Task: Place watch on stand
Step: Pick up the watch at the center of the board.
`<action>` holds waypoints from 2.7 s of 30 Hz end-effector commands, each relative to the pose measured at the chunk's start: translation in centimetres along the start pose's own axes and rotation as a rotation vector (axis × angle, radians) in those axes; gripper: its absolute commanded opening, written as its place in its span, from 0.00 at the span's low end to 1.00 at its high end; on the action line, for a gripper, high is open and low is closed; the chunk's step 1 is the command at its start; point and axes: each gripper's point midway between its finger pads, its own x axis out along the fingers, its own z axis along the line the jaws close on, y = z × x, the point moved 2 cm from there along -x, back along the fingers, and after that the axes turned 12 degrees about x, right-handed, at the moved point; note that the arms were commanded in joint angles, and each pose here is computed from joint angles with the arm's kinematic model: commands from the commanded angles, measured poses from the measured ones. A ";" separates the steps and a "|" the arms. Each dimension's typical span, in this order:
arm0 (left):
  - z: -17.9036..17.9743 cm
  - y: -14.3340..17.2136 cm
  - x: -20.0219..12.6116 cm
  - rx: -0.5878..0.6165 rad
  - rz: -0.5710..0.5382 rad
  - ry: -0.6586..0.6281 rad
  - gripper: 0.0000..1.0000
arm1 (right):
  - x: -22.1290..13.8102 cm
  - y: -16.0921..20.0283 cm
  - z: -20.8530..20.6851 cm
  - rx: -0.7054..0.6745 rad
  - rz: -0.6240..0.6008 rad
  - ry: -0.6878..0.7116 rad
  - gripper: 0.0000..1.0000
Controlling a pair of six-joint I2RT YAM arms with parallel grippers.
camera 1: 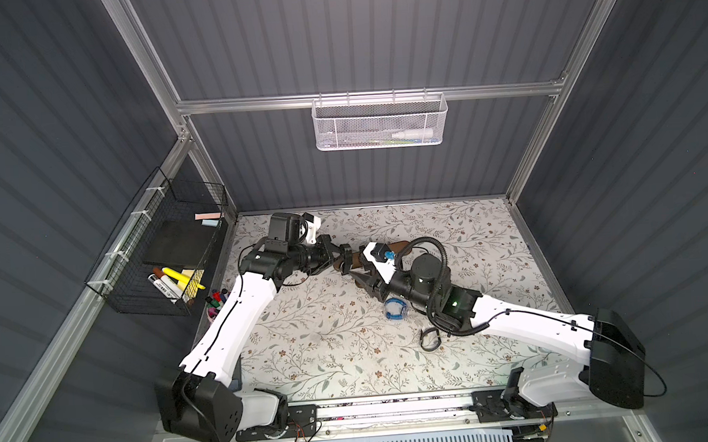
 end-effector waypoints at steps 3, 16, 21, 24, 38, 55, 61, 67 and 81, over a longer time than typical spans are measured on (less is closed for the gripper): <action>-0.5 -0.9 -0.6 0.010 -0.070 0.011 0.00 | 0.7 -0.7 0.1 0.152 -0.018 0.004 0.53; -1.0 -0.7 -1.0 0.011 -0.083 0.034 0.00 | 2.9 -0.3 -0.4 0.150 -0.023 0.030 0.44; -1.2 -0.7 -1.2 0.012 -0.084 0.041 0.00 | 3.3 -0.5 -1.1 0.132 -0.034 0.080 0.43; -1.3 -0.7 -1.3 0.013 -0.084 0.042 0.00 | 3.4 -0.7 -1.4 0.122 -0.041 0.094 0.42; -1.3 -0.5 -1.3 0.016 -0.084 0.053 0.00 | 4.6 -0.9 -1.8 0.100 -0.038 0.112 0.40; -1.4 -0.6 -1.4 0.018 -0.086 0.052 0.00 | 4.5 -0.5 -2.9 0.129 -0.023 0.126 0.15; -1.3 -0.6 -1.3 0.017 -0.085 0.045 0.00 | 4.1 -0.5 -3.3 0.144 -0.025 0.134 0.08; -1.0 -0.7 -1.4 0.022 -0.086 0.021 0.00 | 4.0 -0.4 -3.8 0.138 -0.013 0.162 0.01; 1.1 -0.2 -1.6 0.067 -0.083 -0.109 0.00 | 3.4 -1.5 -3.3 0.113 -0.006 0.142 0.00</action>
